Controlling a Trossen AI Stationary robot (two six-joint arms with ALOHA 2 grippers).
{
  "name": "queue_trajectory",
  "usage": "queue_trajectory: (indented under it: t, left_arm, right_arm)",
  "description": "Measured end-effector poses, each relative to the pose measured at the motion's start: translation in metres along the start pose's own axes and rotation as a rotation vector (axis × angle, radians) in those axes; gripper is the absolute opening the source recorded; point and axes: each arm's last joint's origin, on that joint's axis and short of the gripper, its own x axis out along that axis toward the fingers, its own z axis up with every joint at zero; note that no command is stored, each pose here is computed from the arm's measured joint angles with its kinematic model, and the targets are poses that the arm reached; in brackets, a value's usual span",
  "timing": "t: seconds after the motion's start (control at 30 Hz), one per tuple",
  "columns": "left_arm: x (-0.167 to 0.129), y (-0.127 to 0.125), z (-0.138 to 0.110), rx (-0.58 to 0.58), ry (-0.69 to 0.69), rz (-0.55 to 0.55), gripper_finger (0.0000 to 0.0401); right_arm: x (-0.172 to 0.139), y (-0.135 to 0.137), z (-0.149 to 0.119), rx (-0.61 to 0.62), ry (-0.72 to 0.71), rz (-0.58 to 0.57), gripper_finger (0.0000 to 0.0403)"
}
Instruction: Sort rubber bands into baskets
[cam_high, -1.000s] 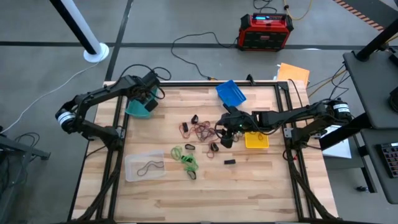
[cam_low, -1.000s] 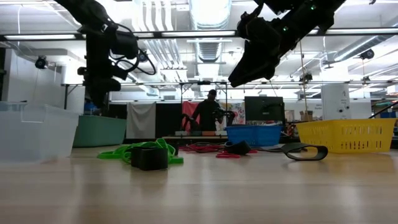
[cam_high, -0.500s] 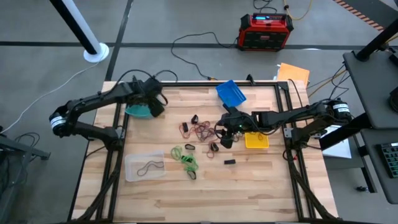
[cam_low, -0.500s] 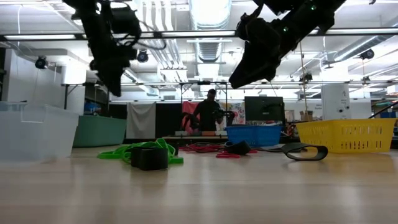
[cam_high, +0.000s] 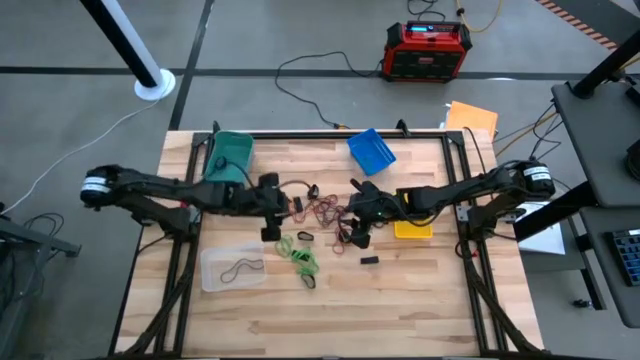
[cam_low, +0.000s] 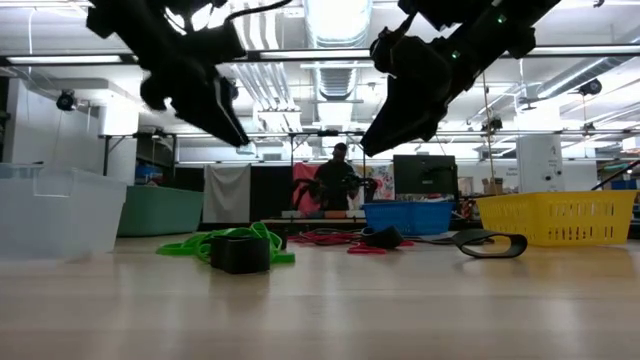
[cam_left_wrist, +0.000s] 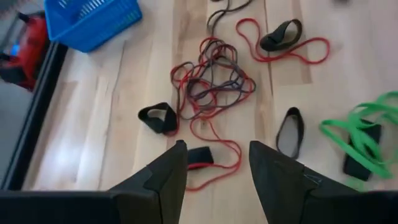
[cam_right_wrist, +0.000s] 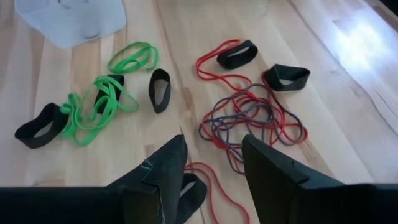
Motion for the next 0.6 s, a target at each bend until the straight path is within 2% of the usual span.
queue_trajectory:
  t: [0.2, 0.37, 0.6]
  left_arm:
    - [0.031, -0.009, -0.008, 0.01, 0.065, -0.014, 0.0157]
    - [0.057, -0.019, -0.019, 0.122, 0.163, -0.07, 0.0157]
    - [0.085, -0.021, -0.032, 0.1, 0.237, -0.071, 0.0157]
  right_arm:
    - [-0.003, 0.004, 0.001, -0.012, -0.01, 0.013, 0.015]
    - [-0.003, 0.004, 0.0, -0.026, -0.003, 0.01, 0.015]
    - [-0.003, 0.004, 0.0, -0.038, -0.003, 0.01, 0.015]
